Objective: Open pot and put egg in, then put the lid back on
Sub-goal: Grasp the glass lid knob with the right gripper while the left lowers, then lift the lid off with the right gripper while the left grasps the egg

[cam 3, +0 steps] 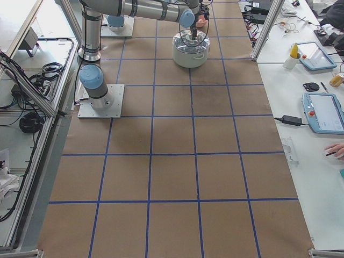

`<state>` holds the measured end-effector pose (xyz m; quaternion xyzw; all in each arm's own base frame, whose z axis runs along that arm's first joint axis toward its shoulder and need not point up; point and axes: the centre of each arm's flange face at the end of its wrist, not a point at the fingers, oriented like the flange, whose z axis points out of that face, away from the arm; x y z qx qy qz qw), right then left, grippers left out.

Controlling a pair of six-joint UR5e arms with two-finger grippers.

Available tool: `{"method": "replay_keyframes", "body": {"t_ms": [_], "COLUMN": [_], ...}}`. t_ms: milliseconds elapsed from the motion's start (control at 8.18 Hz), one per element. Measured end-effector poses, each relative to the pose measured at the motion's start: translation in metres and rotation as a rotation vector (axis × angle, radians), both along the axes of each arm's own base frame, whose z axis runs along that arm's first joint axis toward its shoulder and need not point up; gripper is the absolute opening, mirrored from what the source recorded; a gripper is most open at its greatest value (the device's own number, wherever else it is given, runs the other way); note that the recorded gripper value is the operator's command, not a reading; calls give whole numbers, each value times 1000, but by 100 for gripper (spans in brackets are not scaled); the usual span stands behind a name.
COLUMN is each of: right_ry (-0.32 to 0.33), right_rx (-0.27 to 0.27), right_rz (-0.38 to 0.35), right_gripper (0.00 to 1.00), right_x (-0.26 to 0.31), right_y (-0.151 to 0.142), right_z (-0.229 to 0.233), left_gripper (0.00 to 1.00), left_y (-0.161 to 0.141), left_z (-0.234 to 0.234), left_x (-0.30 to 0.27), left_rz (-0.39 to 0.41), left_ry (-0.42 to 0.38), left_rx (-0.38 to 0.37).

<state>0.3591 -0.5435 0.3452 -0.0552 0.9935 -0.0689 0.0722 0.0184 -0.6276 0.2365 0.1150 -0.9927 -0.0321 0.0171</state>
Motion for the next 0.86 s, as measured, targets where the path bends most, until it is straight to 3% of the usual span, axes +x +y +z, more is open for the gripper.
{"method": "replay_keyframes", "body": {"t_ms": [122, 245, 856], "right_ry": [6, 8, -5], "right_rx": [-1, 0, 13], "right_rz": [2, 4, -5], "right_gripper": [7, 0, 0], "right_x": [-1, -1, -2], "right_y": [0, 0, 6], "right_z": [0, -1, 18], "left_gripper": [100, 100, 98], "left_y": [-2, -5, -21], "left_z": [-12, -15, -21], "left_x": [0, 3, 7], "left_rz": [-4, -10, -7], "left_ry": [-10, -21, -30], "left_rx": [20, 28, 47]}}
